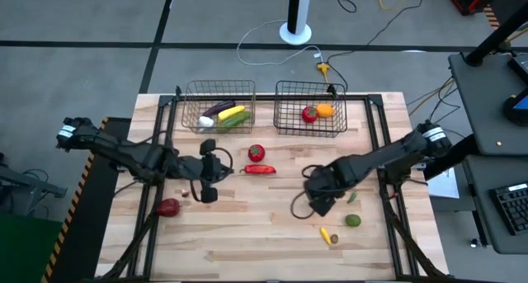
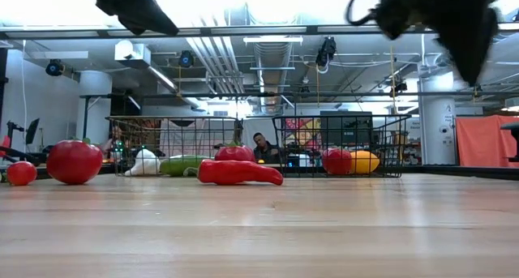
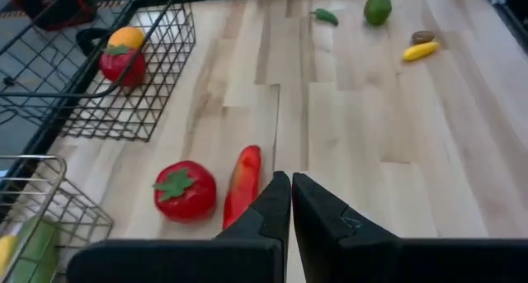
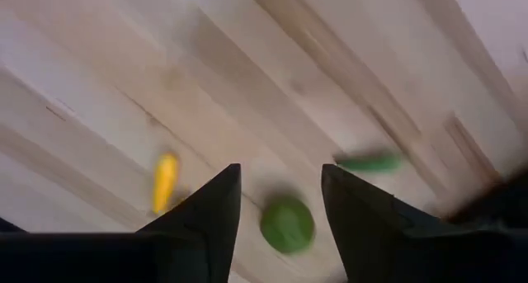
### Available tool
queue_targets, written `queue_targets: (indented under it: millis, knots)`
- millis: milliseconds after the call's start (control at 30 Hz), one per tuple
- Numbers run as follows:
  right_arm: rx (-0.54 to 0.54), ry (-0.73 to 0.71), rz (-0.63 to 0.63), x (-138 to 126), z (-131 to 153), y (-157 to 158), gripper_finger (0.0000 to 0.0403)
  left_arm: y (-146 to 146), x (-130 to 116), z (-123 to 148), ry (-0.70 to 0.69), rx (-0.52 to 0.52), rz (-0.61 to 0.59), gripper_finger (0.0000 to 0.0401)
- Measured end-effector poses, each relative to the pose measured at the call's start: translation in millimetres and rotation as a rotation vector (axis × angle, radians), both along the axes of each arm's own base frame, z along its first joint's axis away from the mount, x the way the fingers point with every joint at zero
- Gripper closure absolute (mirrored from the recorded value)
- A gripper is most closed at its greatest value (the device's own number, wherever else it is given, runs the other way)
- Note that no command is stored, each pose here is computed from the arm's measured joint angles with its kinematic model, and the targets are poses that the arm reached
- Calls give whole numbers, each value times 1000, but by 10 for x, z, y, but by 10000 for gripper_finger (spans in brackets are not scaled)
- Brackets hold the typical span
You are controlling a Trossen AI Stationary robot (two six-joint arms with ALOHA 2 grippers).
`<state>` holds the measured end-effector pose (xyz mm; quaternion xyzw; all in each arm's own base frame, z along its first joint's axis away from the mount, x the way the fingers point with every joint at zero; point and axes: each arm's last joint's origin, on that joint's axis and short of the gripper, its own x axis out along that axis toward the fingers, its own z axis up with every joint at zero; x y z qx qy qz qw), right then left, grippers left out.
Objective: Sort produce into baskets
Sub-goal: Put the green chili pepper into the left wire basket
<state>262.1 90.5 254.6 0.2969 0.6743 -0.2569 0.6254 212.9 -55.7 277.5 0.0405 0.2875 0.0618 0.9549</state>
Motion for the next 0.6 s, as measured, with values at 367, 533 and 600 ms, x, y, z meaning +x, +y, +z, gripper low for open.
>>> queue_targets:
  millis: [367,533,600]
  knots:
    - [-27,28,-311,-720,-156,-189,198,16,-2,-61,-16,38,53,401]
    - [8,-13,-404,-881,-355,-245,189,21,-6,-67,-7,69,49,401]
    - [20,-32,-428,-905,-432,-254,188,27,-11,-69,-2,88,56,401]
